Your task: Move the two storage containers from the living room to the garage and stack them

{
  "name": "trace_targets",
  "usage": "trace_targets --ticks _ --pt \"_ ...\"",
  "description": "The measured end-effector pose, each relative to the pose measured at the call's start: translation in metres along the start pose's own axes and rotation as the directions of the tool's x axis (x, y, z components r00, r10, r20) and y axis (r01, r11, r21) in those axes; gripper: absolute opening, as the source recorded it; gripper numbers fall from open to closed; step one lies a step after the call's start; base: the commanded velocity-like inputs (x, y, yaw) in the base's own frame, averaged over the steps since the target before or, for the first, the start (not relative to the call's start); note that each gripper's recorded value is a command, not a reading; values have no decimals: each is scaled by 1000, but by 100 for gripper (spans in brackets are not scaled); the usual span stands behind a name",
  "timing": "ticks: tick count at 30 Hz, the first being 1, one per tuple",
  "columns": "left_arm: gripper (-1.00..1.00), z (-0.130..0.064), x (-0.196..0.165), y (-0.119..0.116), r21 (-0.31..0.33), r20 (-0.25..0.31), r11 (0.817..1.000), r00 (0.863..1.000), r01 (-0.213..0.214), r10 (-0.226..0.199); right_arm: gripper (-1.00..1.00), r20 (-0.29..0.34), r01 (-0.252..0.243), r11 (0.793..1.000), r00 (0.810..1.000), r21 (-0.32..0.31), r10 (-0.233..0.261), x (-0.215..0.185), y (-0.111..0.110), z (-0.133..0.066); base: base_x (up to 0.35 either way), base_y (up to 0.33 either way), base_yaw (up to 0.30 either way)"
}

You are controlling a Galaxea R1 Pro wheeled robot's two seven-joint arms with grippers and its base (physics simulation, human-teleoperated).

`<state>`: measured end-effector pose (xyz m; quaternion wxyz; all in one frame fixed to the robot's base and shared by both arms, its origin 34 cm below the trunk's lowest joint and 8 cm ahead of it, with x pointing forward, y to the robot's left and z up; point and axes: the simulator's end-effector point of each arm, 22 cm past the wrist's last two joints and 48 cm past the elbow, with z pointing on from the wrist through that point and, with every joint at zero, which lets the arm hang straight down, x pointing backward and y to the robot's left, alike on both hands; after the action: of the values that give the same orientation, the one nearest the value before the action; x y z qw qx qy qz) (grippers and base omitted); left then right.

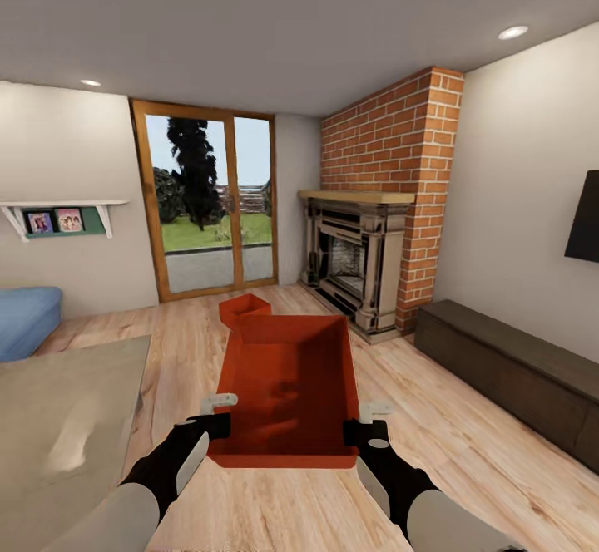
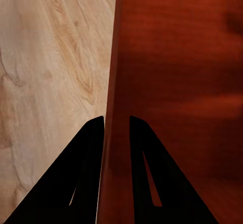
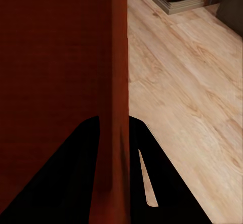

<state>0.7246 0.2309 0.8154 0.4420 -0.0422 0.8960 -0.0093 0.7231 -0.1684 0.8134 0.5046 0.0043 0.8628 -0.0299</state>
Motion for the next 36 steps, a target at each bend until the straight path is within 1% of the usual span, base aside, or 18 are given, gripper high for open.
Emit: trace_targets --ticks 22,36 --pt "-100 -2 -3 0 1 6 1000 1000 0 0 -100 6 0 1000 1000 0 0 -3 0 -1 0 0 273" --pt "-100 -4 -6 0 1 12 1000 1000 0 0 -100 12 -2 1000 1000 1 2 -7 0 -3 -134 0 273"
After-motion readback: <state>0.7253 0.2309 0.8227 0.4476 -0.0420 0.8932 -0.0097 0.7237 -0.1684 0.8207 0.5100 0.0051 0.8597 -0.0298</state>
